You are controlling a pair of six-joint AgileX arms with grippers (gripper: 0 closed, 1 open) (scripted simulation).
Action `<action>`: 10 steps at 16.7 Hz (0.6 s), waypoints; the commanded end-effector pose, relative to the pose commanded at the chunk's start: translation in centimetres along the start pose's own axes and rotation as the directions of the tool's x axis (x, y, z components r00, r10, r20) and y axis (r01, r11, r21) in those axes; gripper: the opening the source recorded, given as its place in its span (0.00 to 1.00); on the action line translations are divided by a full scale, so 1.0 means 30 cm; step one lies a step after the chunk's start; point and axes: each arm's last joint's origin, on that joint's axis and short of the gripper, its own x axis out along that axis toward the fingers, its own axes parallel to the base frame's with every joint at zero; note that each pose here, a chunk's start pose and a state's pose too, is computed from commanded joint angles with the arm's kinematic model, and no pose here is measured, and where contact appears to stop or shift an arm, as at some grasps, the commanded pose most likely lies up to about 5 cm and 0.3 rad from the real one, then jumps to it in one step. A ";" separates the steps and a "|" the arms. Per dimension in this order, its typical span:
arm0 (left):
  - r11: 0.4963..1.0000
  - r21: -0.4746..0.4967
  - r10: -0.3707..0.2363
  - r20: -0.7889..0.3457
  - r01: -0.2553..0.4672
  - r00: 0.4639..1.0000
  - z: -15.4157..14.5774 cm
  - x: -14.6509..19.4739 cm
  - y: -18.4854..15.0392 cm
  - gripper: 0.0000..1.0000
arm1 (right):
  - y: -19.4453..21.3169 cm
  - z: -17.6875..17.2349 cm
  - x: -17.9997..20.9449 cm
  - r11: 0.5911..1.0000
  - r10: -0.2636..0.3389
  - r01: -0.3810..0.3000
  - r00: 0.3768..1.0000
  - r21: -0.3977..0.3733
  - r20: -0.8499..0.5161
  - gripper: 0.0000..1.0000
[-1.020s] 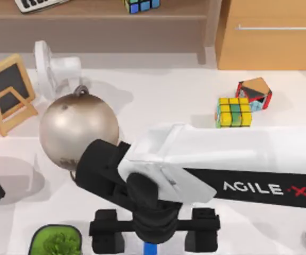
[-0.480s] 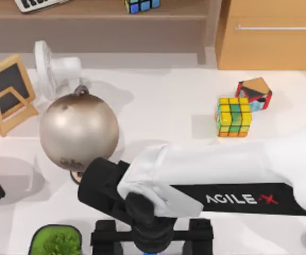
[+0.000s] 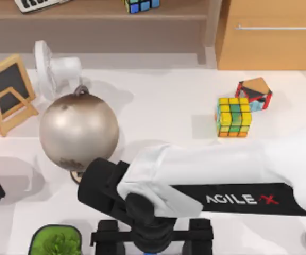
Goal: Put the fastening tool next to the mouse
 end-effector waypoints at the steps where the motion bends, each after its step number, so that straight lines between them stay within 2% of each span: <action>1: 1.000 0.000 0.000 0.000 0.000 1.000 0.000 0.000 0.000 1.00 | 0.000 0.000 0.000 1.000 0.000 0.000 1.000 0.000 0.000 0.55; 8: 1.000 0.000 0.000 0.000 0.000 1.000 0.000 0.000 0.000 1.00 | 0.000 0.000 0.000 1.000 0.000 0.000 1.000 0.000 0.000 0.02; 10: 1.000 0.000 0.000 0.000 0.000 1.000 0.000 0.000 0.000 1.00 | 0.000 0.000 0.000 1.000 0.000 0.000 1.000 0.000 0.000 0.00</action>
